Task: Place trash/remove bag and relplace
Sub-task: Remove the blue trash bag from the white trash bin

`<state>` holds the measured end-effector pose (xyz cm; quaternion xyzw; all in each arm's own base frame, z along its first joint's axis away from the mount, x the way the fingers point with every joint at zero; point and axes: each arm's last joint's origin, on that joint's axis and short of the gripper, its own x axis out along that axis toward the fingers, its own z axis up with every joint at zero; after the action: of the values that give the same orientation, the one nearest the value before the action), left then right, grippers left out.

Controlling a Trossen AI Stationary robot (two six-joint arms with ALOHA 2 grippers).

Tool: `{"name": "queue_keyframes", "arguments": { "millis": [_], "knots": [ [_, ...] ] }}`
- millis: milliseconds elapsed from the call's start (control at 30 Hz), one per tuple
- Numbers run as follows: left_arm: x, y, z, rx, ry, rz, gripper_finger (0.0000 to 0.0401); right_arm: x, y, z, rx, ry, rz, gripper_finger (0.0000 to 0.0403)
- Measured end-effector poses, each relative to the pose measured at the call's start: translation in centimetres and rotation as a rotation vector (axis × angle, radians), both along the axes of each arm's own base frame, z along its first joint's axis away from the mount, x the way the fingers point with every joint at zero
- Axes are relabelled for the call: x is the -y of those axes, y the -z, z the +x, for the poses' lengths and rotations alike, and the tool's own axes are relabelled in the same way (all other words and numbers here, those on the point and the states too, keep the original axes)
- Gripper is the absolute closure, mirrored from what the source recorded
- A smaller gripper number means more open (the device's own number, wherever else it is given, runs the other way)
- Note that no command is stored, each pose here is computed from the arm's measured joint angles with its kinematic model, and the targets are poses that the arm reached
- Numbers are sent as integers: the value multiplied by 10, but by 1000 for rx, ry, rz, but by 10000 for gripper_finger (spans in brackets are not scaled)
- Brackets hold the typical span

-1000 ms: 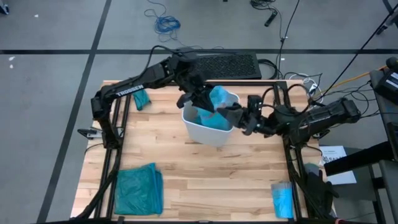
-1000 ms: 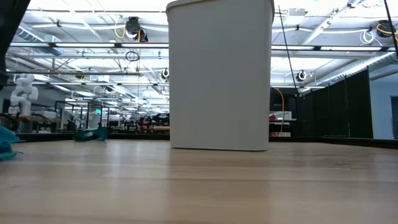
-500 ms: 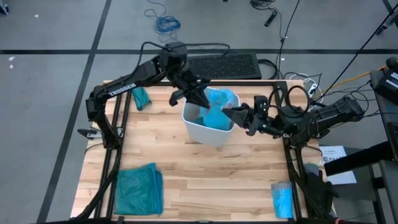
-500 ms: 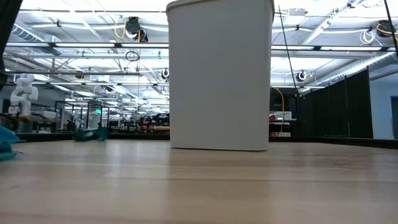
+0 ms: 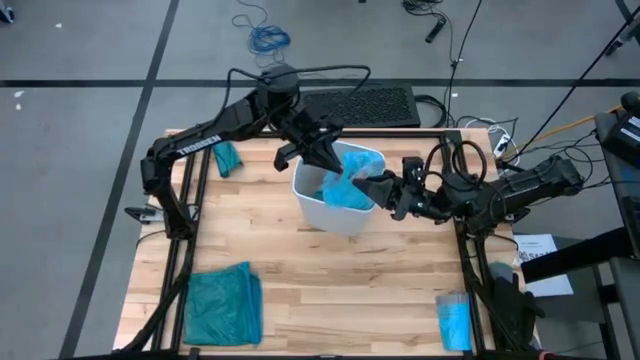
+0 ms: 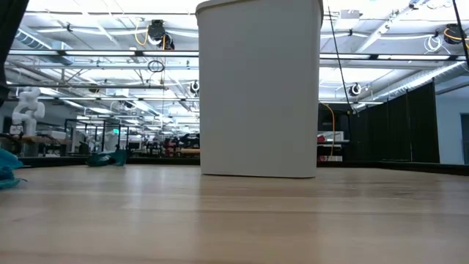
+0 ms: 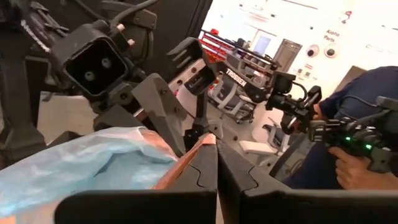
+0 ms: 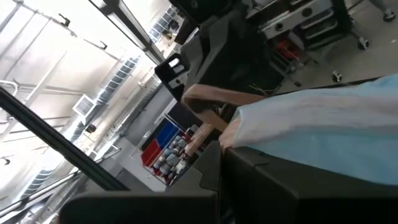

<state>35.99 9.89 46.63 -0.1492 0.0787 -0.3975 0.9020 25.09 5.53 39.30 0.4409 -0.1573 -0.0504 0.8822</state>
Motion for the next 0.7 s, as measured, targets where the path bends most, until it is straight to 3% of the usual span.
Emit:
{"name": "queue_keyframes", "arguments": {
  "millis": [700],
  "knots": [
    [5,5,10,11,21,4,401,2,1,2,2,-42,19,403]
  ]
}}
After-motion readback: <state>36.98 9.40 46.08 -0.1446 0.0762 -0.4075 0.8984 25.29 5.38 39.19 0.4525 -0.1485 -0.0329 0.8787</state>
